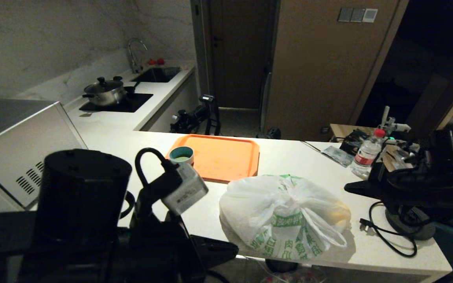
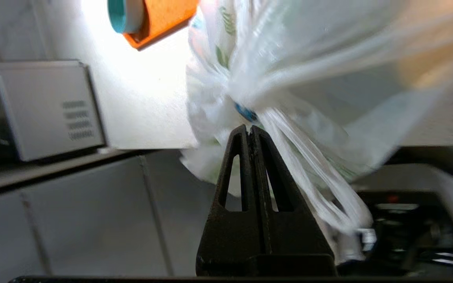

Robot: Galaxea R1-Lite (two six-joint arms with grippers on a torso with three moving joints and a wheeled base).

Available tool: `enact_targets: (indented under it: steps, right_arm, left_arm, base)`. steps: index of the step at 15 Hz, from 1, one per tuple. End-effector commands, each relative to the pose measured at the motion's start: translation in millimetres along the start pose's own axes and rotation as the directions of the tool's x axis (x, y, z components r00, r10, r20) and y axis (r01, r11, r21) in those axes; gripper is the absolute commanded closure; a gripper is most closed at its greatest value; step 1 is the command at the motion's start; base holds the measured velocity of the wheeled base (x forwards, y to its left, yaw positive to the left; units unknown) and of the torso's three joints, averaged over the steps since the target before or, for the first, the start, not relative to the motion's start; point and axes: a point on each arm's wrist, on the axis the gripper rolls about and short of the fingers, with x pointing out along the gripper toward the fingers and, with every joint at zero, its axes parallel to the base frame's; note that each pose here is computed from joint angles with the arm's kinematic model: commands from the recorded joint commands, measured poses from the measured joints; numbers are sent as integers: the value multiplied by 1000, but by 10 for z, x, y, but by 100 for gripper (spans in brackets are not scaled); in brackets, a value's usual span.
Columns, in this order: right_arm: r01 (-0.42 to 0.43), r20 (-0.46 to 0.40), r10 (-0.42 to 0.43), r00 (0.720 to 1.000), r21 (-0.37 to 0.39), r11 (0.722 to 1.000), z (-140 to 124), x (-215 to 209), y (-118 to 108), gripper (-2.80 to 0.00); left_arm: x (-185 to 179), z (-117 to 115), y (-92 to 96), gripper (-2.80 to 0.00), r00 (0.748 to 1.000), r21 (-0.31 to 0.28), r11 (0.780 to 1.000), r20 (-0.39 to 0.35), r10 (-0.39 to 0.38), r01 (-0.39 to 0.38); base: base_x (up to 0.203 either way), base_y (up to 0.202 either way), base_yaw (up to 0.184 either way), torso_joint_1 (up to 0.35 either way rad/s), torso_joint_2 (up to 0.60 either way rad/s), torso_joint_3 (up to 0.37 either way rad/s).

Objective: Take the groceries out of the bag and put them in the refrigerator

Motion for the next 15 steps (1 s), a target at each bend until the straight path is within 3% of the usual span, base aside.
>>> enact_targets:
  steps: [1,6,11,12,13,15]
  right_arm:
    - [10,-37,-9,999,39,999,78,199,-62,0]
    - [39,-121,-26,992,112,993,157,581,-238,0]
    - [13,-166,3,986,98,995,66,647,-139,0]
    - [4,-175,14,984,100,995,50,671,-98,-180]
    - [-6,-185,26,982,107,994,51,702,-70,-280]
    - [-15,-198,37,980,112,994,74,776,-36,-280]
  left_arm:
    - [257,-55,-58,0,998,14,999,-56,34,-33]
    - [609,-145,-59,0,995,23,998,-78,54,-53]
    - [689,-187,-42,0,996,20,999,-68,52,-50]
    - [700,-188,-40,0,996,18,999,-69,51,-50]
    - [700,-188,-40,0,996,16,999,-69,51,-50]
    - [686,-182,-46,0,997,19,999,-65,49,-48]
  base:
    - [0,0,0,0,0,0]
    - [0,0,0,0,0,0]
    - [0,0,0,0,0,0]
    - [0,0,0,0,0,0]
    - [0,0,0,0,0,0]
    - [0,0,0,0,0,0]
